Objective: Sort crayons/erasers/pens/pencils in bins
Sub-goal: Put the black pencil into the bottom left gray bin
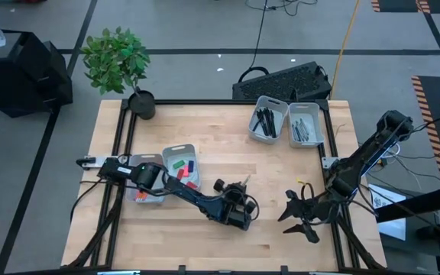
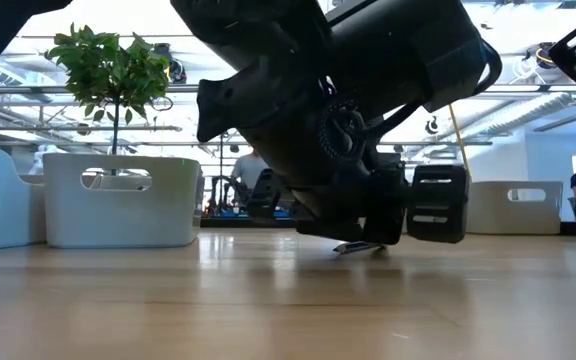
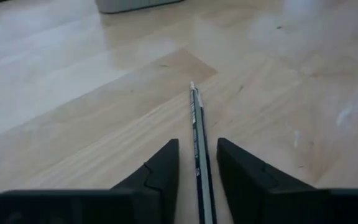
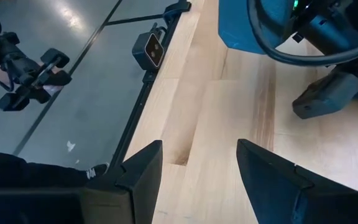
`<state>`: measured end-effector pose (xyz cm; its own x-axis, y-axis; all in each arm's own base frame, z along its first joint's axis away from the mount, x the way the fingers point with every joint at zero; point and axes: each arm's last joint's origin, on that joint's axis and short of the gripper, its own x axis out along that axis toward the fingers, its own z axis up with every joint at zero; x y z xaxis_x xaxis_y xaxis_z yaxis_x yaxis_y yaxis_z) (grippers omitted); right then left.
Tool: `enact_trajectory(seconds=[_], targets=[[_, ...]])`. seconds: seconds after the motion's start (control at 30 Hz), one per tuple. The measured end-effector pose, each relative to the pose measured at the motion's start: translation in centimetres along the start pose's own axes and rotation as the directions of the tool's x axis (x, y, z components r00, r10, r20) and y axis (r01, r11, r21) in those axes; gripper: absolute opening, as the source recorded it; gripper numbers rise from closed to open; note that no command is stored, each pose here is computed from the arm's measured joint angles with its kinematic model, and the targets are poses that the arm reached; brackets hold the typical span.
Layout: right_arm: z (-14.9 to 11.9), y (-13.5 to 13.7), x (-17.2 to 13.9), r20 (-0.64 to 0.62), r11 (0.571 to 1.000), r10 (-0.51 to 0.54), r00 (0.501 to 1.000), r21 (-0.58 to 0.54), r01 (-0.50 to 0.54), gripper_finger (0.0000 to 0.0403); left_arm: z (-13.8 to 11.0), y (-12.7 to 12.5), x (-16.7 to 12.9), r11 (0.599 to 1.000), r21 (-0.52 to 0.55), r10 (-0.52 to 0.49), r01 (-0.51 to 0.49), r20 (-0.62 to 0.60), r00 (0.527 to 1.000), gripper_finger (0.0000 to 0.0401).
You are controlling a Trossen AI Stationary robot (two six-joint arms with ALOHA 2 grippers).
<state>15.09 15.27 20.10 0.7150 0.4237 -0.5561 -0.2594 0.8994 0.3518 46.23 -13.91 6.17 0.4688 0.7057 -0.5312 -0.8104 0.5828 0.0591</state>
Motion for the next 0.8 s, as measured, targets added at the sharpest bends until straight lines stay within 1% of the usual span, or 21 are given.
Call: enact_trajectory(seconds=[0.07,0.17,0.3,0.4,0.57,0.73,0.8], targets=[[0.03,-0.11,0.02,-0.002,1.0,-0.005,1.0,0.002,0.005,0.0201,-0.01,-0.03,0.0,1.0,0.009,-0.006,0.006,-0.008,1.0,0.0099],[0.09,-0.21,0.05,0.0,1.0,-0.009,1.0,0.004,0.009,0.0201,0.01,-0.06,0.05,1.0,-0.013,-0.018,0.018,-0.03,0.999,0.0062],[0.15,-0.32,0.08,0.0,1.0,-0.013,1.0,-0.002,0.013,0.0201,0.01,-0.12,0.03,1.0,-0.012,-0.023,0.023,-0.03,0.999,0.0019],[0.15,-0.33,0.08,-0.001,1.0,-0.013,1.0,-0.002,0.013,0.0201,0.02,-0.16,0.03,1.0,-0.01,-0.026,0.026,-0.027,0.999,0.0017],[0.15,-0.33,0.08,-0.001,1.0,-0.013,1.0,-0.002,0.013,0.0201,0.02,-0.16,0.06,0.999,-0.027,-0.026,0.025,-0.026,0.999,0.0035],[0.15,-0.33,0.08,-0.001,1.0,-0.013,1.0,-0.002,0.013,0.0201,0.09,-0.28,0.04,0.999,-0.021,-0.033,0.033,-0.017,0.999,0.0017],[0.15,-0.33,0.08,-0.001,1.0,-0.013,1.0,-0.002,0.013,0.0201,0.13,-0.33,0.04,0.999,-0.033,-0.036,0.036,-0.014,0.999,0.0017]])
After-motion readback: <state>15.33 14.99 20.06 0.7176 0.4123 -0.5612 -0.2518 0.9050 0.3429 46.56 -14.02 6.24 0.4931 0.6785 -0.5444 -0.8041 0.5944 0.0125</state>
